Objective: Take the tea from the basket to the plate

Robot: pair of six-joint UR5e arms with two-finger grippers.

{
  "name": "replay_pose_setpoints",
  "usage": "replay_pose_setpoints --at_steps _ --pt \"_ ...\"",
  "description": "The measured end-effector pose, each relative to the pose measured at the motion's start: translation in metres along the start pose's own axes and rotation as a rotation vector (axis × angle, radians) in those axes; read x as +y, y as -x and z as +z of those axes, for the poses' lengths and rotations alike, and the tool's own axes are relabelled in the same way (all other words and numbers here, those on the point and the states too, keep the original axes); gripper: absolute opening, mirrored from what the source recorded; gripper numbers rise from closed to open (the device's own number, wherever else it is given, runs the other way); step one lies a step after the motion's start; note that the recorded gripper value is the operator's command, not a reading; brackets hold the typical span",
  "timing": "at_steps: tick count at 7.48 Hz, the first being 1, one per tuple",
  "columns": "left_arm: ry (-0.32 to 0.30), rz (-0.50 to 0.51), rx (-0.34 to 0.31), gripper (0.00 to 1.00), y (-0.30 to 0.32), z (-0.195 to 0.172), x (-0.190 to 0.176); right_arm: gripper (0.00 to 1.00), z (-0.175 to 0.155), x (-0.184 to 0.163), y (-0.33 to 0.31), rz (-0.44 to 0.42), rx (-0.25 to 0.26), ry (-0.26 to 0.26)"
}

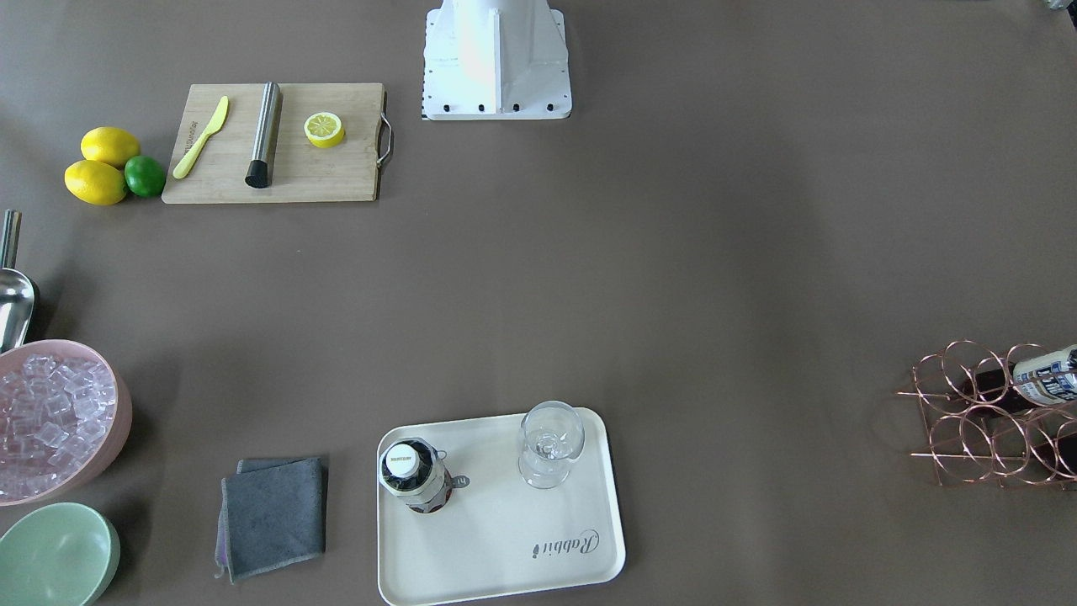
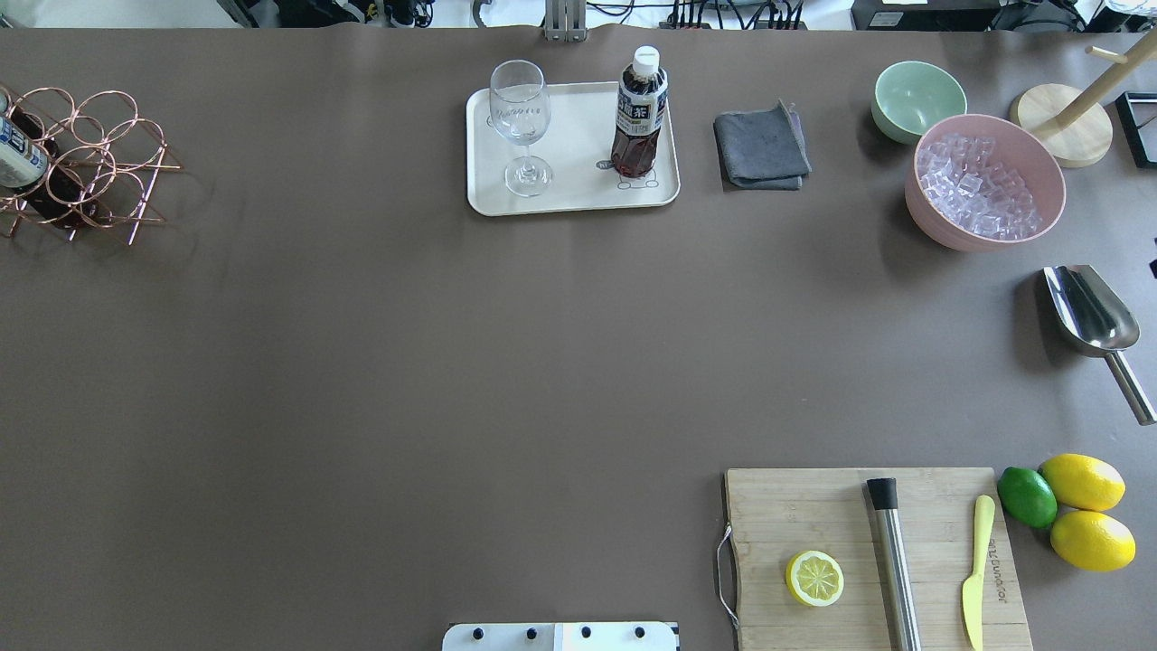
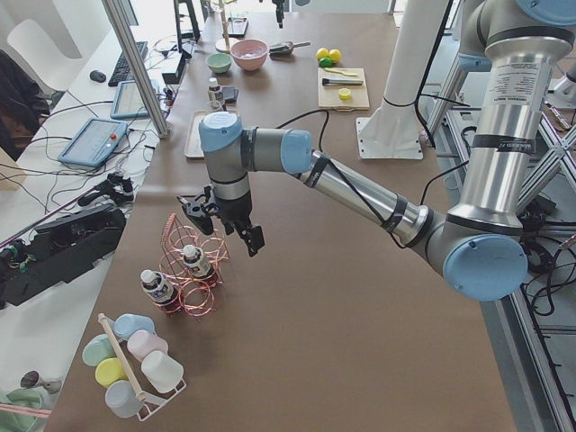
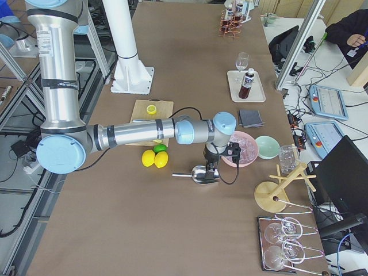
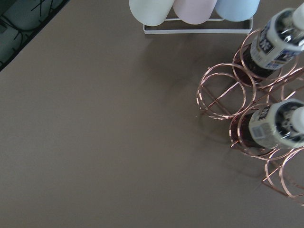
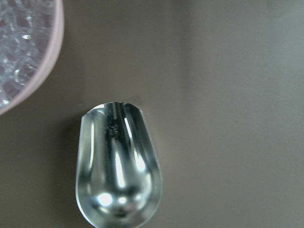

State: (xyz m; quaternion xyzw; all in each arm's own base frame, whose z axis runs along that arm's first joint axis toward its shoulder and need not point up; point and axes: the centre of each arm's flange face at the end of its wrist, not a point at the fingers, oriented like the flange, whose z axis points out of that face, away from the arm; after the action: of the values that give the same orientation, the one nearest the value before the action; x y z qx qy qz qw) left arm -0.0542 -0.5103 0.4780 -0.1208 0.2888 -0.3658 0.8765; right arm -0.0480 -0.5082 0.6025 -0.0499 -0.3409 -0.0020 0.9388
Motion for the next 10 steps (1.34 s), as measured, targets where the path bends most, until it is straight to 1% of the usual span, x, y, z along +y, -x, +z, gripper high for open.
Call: replay_pose_setpoints --at_steps 1,2,3,4,6,7,8,9,10 --pt "0.025 0.106 -0.022 0.98 0.024 0.022 -0.001 1.00 0.002 0.014 -0.049 0.047 -0.002 0.006" --pt "0.044 0.231 -0.035 0.98 0.048 0.043 -0.002 1.00 0.005 0.029 -0.082 0.071 -0.005 0.011" --pt "0.061 0.340 -0.041 0.98 0.071 0.062 -0.002 1.00 0.005 0.039 -0.100 0.083 -0.008 0.013" --pt "0.070 0.414 -0.040 0.98 0.098 0.070 -0.004 1.00 0.005 0.042 -0.108 0.089 -0.012 0.012" --pt "0.083 0.511 -0.025 0.98 0.141 0.082 -0.007 1.00 0.004 0.044 -0.112 0.097 -0.023 0.013" --pt "0.082 0.566 -0.013 0.98 0.155 0.092 -0.008 1.00 0.005 0.045 -0.114 0.102 -0.025 0.015" --pt "0.082 0.600 -0.003 0.98 0.162 0.102 -0.011 1.00 0.009 0.046 -0.119 0.115 -0.028 0.022" --pt "0.073 0.629 0.009 0.98 0.164 0.109 -0.013 1.00 0.011 0.046 -0.124 0.128 -0.039 0.026" --pt "0.051 0.661 0.025 0.98 0.166 0.118 -0.018 1.00 0.010 0.046 -0.127 0.138 -0.051 0.025"
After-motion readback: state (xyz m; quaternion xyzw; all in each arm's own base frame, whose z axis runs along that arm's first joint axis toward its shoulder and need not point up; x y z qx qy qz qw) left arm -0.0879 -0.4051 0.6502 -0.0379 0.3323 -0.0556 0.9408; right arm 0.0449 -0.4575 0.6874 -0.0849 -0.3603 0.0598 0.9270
